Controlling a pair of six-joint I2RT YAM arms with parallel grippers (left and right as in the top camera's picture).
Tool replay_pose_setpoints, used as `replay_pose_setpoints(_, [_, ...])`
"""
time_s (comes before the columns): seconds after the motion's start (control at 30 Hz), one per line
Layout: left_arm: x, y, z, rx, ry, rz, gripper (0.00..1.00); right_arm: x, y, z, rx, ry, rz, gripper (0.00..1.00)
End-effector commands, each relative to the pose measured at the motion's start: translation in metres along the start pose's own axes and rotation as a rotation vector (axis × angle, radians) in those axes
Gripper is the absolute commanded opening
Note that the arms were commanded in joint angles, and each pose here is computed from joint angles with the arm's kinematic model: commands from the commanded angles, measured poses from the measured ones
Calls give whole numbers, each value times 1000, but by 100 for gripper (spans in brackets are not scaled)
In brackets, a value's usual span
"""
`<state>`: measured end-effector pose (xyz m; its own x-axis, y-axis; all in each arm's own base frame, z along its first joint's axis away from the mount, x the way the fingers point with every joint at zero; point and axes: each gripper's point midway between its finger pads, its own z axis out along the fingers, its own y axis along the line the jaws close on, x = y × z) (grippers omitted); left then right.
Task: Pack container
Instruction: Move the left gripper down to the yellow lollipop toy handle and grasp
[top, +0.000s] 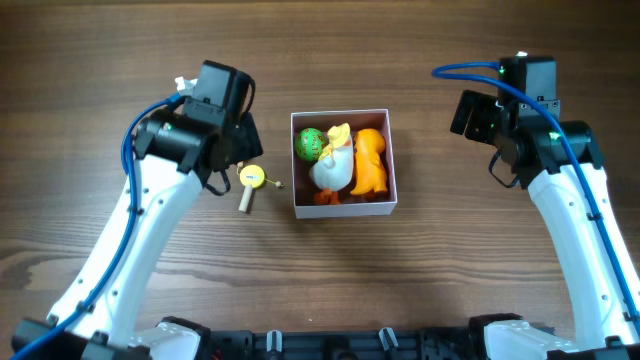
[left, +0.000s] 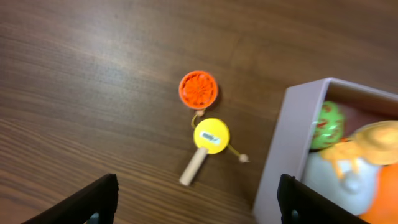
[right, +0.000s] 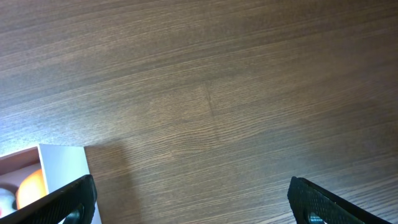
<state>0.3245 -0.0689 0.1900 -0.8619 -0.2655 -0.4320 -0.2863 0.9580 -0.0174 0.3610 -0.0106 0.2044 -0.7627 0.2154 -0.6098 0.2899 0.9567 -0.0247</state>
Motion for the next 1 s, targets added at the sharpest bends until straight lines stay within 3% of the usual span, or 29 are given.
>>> replay_pose_setpoints(0.0, [24, 4, 26, -6, 141, 124, 75, -1, -2, 2, 15, -2, 21, 100])
replay_pose_setpoints(0.1, [42, 9, 46, -40, 213, 157, 68, -1, -2, 2, 15, -2, 21, 100])
replay_pose_setpoints(0.23, [69, 13, 75, -65, 310, 172, 67, -1, -2, 2, 15, -2, 21, 100])
replay_pose_setpoints(0.3, [81, 9, 88, -39, 341, 169, 72, -1, -2, 2, 14, -3, 21, 100])
replay_pose_setpoints(0.43, [93, 9, 114, -26, 332, 204, 77, -1, -2, 2, 15, -2, 21, 100])
replay_pose_setpoints(0.6, [100, 11, 121, -21, 333, 225, 69, -1, -2, 2, 15, -2, 21, 100])
replay_pose_setpoints(0.87, [117, 9, 146, 32, 304, 256, 76, -1, -2, 2, 15, -2, 20, 100])
replay_pose_setpoints(0.97, [114, 6, 148, 42, 283, 255, 85, -1, -2, 2, 15, -2, 20, 100])
